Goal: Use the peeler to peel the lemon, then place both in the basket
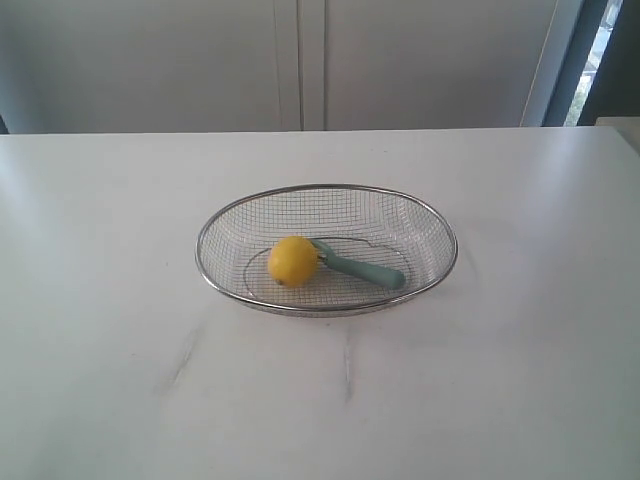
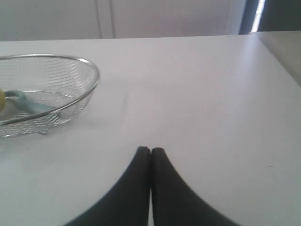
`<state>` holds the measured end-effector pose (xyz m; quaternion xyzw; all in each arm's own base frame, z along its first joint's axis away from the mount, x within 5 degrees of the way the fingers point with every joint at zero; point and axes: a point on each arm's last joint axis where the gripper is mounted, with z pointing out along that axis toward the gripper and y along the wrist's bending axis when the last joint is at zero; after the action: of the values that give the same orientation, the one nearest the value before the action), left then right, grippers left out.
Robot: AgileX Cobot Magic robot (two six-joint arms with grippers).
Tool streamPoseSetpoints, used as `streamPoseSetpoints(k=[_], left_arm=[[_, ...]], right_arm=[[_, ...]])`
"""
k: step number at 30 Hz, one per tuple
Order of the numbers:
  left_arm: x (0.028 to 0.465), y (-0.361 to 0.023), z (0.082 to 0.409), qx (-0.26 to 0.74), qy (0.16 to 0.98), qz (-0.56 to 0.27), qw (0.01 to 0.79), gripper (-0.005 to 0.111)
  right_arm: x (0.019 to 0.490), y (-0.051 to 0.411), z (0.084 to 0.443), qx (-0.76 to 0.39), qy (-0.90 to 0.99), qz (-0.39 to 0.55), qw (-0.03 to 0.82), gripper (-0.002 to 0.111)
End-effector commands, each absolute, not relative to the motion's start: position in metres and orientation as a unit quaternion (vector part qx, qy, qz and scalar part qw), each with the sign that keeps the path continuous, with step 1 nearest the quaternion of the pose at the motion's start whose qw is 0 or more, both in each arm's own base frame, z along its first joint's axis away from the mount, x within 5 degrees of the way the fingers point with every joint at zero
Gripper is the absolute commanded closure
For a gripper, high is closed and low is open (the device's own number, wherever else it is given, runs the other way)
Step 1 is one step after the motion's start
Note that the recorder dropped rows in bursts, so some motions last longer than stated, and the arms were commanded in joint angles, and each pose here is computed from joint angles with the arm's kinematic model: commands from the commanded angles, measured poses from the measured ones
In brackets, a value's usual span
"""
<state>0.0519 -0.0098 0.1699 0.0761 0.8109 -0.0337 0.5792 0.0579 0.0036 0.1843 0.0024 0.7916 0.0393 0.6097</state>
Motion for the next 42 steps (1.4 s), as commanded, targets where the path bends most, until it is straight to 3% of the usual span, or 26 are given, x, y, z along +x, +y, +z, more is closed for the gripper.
streamPoseSetpoints(k=[1,15,24,42], left_arm=[[0.052,-0.011,0.169,0.073,0.81,-0.042,0.581,0.107],[0.052,-0.011,0.169,0.073,0.81,-0.042,0.581,0.107],[0.052,-0.011,0.169,0.073,0.81,-0.042,0.581,0.107],[0.052,-0.011,0.169,0.073,0.81,-0.042,0.581,0.107]], right_arm=[[0.055,-0.006,0.186,0.067,0.776,-0.01,0.627,0.108],[0.054,-0.007,0.188,0.074,0.767,-0.017,0.637,0.108],[0.055,0.007,0.189,0.077,0.764,0.124,0.628,0.108],[0.054,0.003,0.183,0.015,0.789,0.044,0.613,0.108]])
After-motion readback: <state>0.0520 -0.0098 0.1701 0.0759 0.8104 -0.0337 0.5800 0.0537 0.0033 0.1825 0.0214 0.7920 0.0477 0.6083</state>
